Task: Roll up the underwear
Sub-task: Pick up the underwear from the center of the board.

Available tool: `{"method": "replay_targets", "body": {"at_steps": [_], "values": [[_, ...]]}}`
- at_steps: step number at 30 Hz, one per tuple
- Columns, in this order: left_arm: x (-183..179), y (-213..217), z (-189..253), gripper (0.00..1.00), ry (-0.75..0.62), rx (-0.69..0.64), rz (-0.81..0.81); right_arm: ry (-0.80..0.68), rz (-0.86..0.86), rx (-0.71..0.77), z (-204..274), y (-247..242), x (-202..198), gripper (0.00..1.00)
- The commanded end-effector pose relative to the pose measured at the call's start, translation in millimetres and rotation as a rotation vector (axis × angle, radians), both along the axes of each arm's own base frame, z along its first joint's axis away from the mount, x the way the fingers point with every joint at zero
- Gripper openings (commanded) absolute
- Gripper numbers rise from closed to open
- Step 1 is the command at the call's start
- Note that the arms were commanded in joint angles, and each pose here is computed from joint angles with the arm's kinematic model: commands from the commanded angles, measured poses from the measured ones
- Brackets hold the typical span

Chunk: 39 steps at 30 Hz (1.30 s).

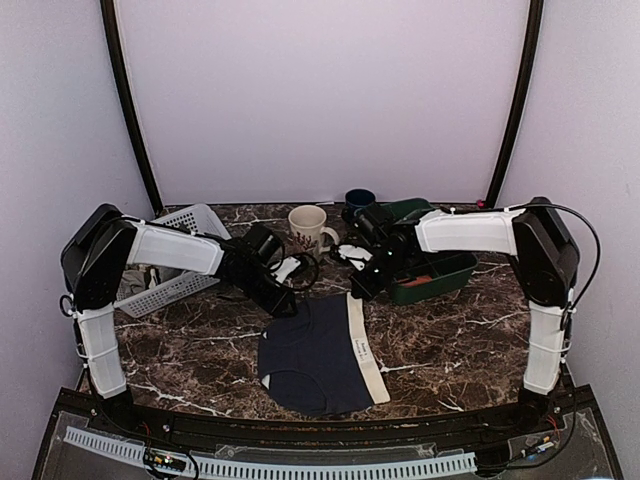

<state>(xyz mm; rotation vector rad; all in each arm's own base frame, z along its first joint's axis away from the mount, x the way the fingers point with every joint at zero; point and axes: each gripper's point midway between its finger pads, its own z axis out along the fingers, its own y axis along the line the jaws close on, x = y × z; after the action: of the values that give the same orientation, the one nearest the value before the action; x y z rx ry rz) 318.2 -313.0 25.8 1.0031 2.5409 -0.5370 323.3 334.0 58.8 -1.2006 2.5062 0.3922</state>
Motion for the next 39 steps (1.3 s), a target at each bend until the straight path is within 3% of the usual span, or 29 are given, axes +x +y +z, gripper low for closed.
{"method": "replay_targets", "body": {"at_steps": [1, 8, 15, 20, 28, 36, 39], "values": [[11, 4, -1, 0.42, -0.052, 0.04, -0.001, -0.058, 0.034, 0.094, 36, 11, 0, 0.0], [1, -11, 16, 0.45, -0.106, -0.1, -0.091, -0.08, 0.141, 0.206, 62, 20, -24, 0.0], [-10, -24, 33, 0.41, -0.173, -0.29, -0.206, -0.095, 0.247, 0.205, 61, 29, -48, 0.0], [-14, -22, 36, 0.41, -0.139, -0.36, -0.245, -0.105, 0.269, 0.188, 61, 29, -55, 0.0], [5, -6, 36, 0.44, -0.127, -0.381, -0.217, -0.136, 0.295, 0.192, 70, 27, -62, 0.0], [-8, -15, 36, 0.45, -0.046, -0.456, -0.301, -0.143, 0.311, 0.176, 67, 27, -68, 0.0], [-7, -13, 30, 0.41, -0.028, -0.453, -0.296, -0.141, 0.309, 0.173, 66, 27, -69, 0.0]]}}
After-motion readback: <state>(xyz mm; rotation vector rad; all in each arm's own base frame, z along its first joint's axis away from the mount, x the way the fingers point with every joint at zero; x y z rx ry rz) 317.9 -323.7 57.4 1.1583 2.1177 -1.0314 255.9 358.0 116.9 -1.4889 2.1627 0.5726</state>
